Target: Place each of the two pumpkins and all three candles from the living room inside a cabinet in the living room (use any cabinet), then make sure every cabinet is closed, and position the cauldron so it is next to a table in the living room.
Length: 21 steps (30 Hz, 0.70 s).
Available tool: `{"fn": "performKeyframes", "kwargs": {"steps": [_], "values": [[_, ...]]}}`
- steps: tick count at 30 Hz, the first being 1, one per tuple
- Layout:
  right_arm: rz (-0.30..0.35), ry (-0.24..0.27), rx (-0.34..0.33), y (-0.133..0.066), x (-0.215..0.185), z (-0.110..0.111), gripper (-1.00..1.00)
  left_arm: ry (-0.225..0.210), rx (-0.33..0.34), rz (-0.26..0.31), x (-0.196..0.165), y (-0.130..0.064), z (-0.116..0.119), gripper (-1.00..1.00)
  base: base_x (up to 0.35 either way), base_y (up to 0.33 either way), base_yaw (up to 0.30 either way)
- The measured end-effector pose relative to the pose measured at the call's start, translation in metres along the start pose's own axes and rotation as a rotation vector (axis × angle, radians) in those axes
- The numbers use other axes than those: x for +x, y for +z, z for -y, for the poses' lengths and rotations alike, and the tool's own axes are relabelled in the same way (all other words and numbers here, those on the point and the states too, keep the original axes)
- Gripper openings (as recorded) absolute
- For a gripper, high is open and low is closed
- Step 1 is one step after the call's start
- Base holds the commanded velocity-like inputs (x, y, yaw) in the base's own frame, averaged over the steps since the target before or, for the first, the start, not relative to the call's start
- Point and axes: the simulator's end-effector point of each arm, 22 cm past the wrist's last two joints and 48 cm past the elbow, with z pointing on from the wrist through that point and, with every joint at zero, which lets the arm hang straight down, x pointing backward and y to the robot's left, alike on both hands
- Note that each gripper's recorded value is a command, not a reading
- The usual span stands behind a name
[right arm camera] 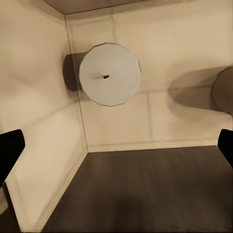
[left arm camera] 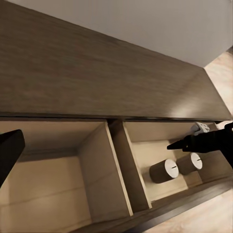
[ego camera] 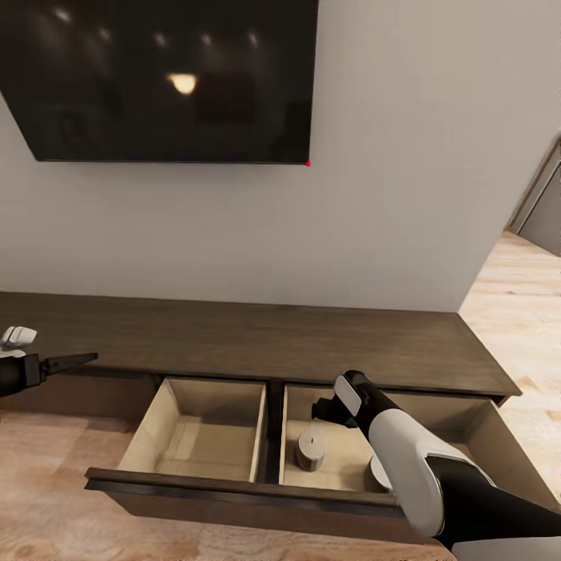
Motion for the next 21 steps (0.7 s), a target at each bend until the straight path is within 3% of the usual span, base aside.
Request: {"fn": "performKeyframes", "kwargs": {"steps": [6, 21], "values": [[0.0, 0.001, -0.005, -0.012, -0.005, -0.003, 1.0, 0.0, 0.0, 0.0, -0.012, -0.003, 0.006, 1.0, -0.125, 0.0, 0.0], [0.037, 0.012, -0.007, -0.041, -0.023, -0.008, 1.0, 0.0, -0.002, -0.001, -0.039, -0.013, 0.02, 1.0, -0.009, 0.0, 0.0]]}}
